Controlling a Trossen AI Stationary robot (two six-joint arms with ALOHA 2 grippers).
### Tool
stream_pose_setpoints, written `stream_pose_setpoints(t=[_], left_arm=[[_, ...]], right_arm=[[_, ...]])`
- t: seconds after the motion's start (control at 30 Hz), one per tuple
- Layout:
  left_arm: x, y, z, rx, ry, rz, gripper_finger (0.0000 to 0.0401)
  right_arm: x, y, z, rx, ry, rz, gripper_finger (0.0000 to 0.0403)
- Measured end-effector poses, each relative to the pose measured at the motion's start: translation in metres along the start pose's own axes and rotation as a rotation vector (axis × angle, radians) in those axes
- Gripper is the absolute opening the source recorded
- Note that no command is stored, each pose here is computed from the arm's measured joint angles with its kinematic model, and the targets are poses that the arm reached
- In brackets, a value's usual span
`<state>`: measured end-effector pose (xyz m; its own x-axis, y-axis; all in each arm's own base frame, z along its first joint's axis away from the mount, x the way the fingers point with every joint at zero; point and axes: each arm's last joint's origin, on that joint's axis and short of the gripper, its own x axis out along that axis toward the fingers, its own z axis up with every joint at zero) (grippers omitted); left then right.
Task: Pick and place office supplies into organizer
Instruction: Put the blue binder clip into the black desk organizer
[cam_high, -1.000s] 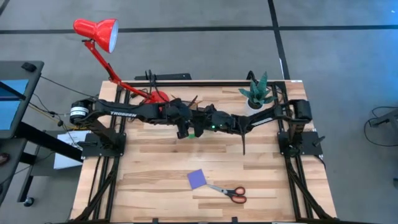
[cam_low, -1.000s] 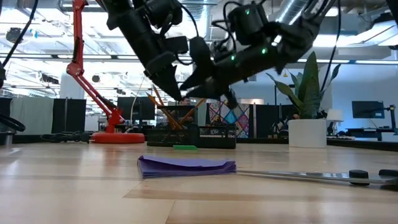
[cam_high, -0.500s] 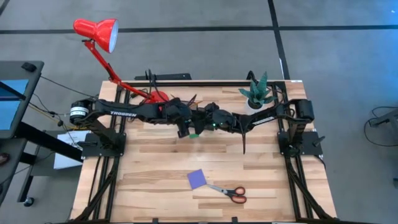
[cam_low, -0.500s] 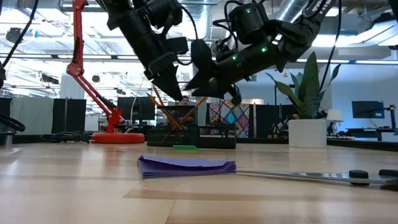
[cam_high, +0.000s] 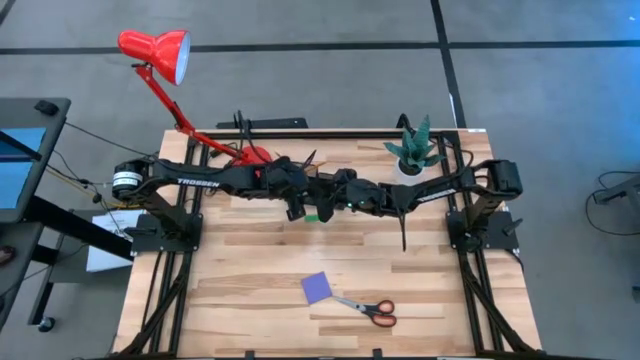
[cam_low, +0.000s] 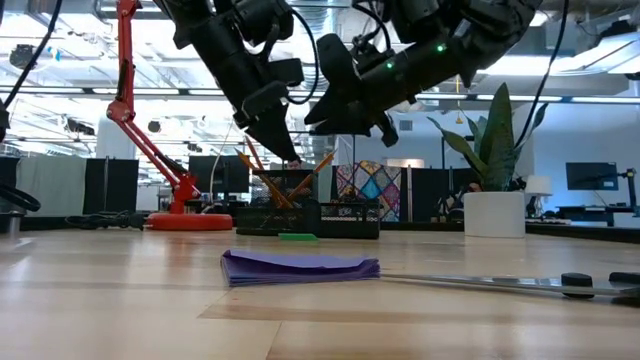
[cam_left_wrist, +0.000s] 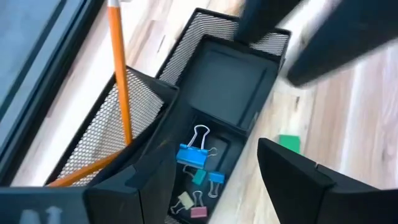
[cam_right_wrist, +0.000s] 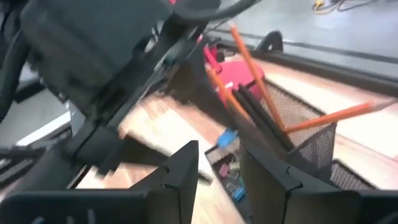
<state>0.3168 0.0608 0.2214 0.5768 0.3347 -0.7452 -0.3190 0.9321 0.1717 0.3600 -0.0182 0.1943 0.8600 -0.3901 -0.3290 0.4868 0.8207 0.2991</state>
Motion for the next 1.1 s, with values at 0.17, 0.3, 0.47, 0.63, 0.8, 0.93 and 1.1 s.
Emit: stream_pose_setpoints(t=[0.17, 0.3, 0.47, 0.63, 0.8, 0.93, 1.1], left_arm=[[0.000, -0.002, 0.000, 0.065, 0.002, -0.064, 0.0217], [0.000, -0.005, -0.001, 0.118, -0.002, -0.165, 0.0217], [0.000, -0.005, 0.000, 0.153, -0.009, -0.176, 0.0217], [-0.001, -0.004, 0.002, 0.185, -0.035, -0.172, 0.0217], [-0.002, -0.006, 0.007, 0.216, -0.089, -0.219, 0.0217], [-0.003, -0.006, 0.008, 0.224, -0.102, -0.240, 0.0217], [-0.002, -0.006, 0.007, 0.236, -0.099, -0.242, 0.0217]], right_arm=[[0.000, 0.000, -0.003, -0.081, 0.035, 0.024, 0.0113], [0.000, 0.002, -0.003, -0.108, 0.049, 0.084, 0.0113], [-0.001, 0.002, -0.006, -0.121, 0.099, 0.106, 0.0113], [-0.001, -0.001, -0.010, -0.141, 0.127, 0.076, 0.0113], [0.001, -0.002, -0.006, -0.173, 0.105, 0.081, 0.0113], [0.003, -0.002, -0.010, -0.180, 0.112, 0.080, 0.0113], [0.020, -0.003, -0.031, -0.184, 0.127, 0.091, 0.0113]])
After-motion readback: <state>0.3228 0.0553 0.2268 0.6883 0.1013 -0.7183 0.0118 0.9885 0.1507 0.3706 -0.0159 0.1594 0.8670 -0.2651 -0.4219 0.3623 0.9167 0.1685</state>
